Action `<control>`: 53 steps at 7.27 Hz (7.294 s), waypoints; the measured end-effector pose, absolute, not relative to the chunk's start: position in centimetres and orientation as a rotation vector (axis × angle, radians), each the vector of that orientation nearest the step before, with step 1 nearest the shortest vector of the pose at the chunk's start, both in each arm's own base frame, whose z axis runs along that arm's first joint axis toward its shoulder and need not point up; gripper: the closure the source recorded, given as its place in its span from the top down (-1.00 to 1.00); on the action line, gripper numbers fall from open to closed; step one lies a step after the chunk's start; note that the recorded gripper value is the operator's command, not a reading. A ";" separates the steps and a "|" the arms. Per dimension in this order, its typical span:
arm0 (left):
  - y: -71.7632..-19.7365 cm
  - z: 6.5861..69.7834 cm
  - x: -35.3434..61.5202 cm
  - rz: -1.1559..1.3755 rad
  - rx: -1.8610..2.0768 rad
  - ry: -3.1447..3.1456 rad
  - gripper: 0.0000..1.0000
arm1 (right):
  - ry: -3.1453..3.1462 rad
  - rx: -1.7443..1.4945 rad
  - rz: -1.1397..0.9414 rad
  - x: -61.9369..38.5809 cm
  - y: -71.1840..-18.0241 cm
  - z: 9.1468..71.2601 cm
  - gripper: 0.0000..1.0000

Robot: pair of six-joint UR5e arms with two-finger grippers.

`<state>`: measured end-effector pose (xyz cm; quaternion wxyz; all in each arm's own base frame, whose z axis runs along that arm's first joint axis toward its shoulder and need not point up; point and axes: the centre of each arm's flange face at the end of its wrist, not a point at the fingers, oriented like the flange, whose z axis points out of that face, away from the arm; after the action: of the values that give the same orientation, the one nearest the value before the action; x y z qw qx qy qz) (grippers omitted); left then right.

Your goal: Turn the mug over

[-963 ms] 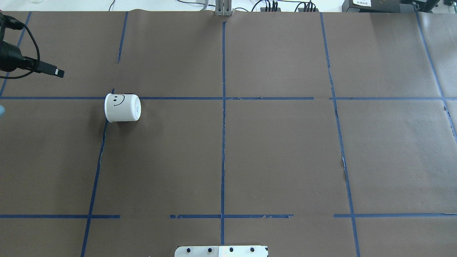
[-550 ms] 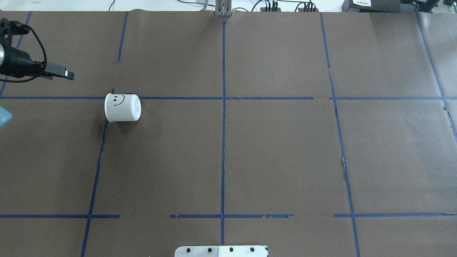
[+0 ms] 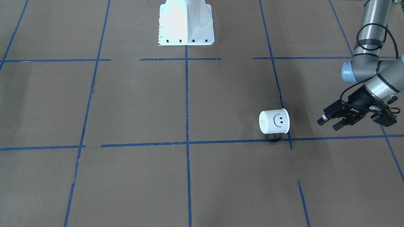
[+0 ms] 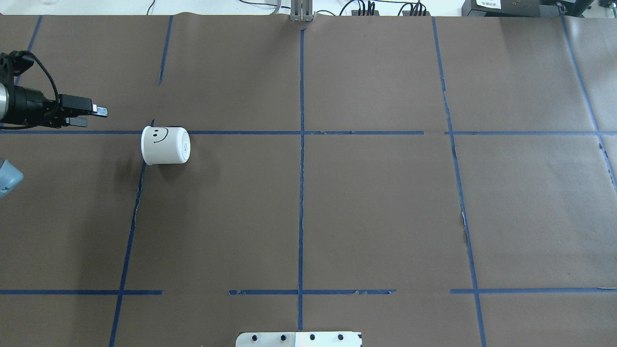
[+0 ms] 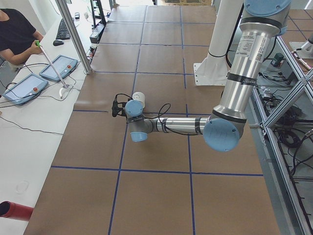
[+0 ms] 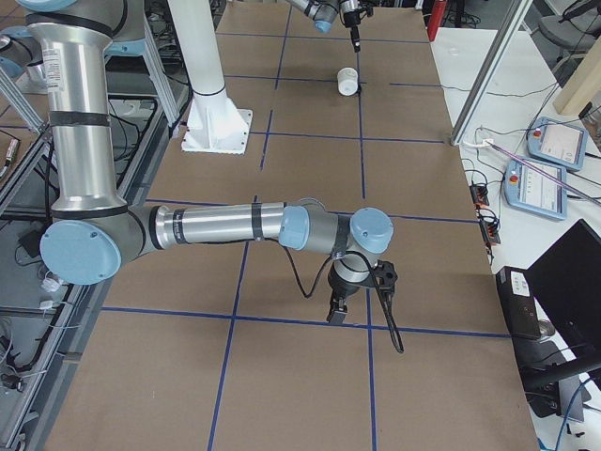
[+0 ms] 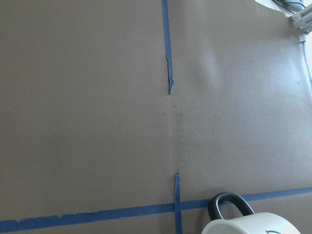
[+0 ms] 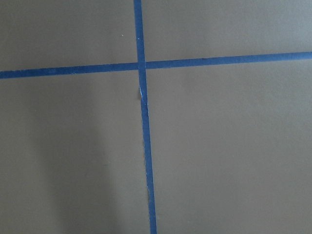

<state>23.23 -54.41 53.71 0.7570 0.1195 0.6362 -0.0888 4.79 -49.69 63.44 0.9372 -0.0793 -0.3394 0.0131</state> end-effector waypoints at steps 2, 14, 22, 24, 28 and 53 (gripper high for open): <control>-53.9 52.1 26.2 -0.268 0.238 1.471 1.00 | -0.693 -0.162 0.027 4.8 -49.7 63.4 1.00; -51.0 49.6 34.8 -0.506 0.121 1.677 -1.00 | -0.693 -0.162 0.027 4.8 -49.7 63.4 1.00; -51.5 30.1 37.1 -0.509 -0.136 1.559 -1.00 | -0.693 -0.162 0.027 4.8 -49.7 63.4 1.00; -52.4 23.2 38.0 -0.485 -0.108 1.435 -1.00 | -0.693 -0.162 0.027 4.8 -49.7 63.4 1.00; -51.3 12.7 46.0 -0.511 -0.025 1.192 -1.00 | -0.693 -0.162 0.027 4.8 -49.7 63.4 1.00; -51.9 14.7 37.6 0.058 0.348 0.780 1.00 | -0.693 -0.161 0.027 4.8 -49.7 63.4 1.00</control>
<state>37.63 -51.89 14.72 0.9097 0.1688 0.3783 0.0279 4.79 -49.71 63.41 0.9372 -0.0790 -0.3394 0.0130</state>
